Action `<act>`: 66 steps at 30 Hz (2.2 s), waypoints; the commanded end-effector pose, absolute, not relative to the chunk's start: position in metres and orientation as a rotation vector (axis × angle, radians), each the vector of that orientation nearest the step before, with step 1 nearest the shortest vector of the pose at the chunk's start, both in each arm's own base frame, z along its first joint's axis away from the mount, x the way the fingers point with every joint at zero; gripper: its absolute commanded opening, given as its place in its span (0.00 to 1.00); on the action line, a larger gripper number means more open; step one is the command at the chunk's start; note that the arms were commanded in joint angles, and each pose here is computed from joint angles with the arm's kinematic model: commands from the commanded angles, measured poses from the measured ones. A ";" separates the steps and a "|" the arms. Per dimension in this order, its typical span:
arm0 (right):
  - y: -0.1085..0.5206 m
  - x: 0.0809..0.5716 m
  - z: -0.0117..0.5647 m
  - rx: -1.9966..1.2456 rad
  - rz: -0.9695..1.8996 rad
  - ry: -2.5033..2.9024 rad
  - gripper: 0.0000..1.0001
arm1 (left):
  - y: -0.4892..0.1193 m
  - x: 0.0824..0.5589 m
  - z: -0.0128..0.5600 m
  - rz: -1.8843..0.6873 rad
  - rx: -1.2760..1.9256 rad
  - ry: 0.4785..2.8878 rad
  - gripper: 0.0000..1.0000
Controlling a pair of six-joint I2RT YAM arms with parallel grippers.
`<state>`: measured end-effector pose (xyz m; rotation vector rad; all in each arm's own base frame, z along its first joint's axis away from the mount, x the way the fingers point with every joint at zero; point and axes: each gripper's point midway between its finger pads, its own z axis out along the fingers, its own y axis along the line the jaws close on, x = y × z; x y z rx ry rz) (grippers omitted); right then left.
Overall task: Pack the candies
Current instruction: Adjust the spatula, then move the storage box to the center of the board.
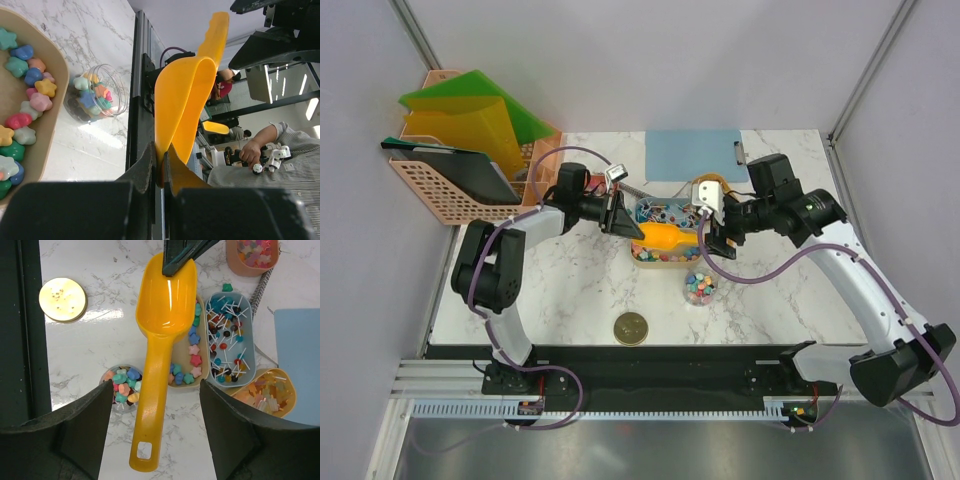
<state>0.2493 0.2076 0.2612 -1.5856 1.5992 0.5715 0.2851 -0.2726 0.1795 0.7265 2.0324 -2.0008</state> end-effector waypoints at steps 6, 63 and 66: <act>0.211 0.243 0.245 -1.624 0.648 1.612 0.67 | -0.263 0.267 0.211 -2.206 0.915 1.897 0.02; 0.156 0.283 0.226 -1.490 0.392 1.884 0.00 | -0.133 0.479 0.052 -0.240 1.703 2.048 0.35; 0.156 0.282 0.225 -1.490 0.392 1.887 0.00 | -0.137 0.474 0.055 -0.272 1.704 2.041 0.19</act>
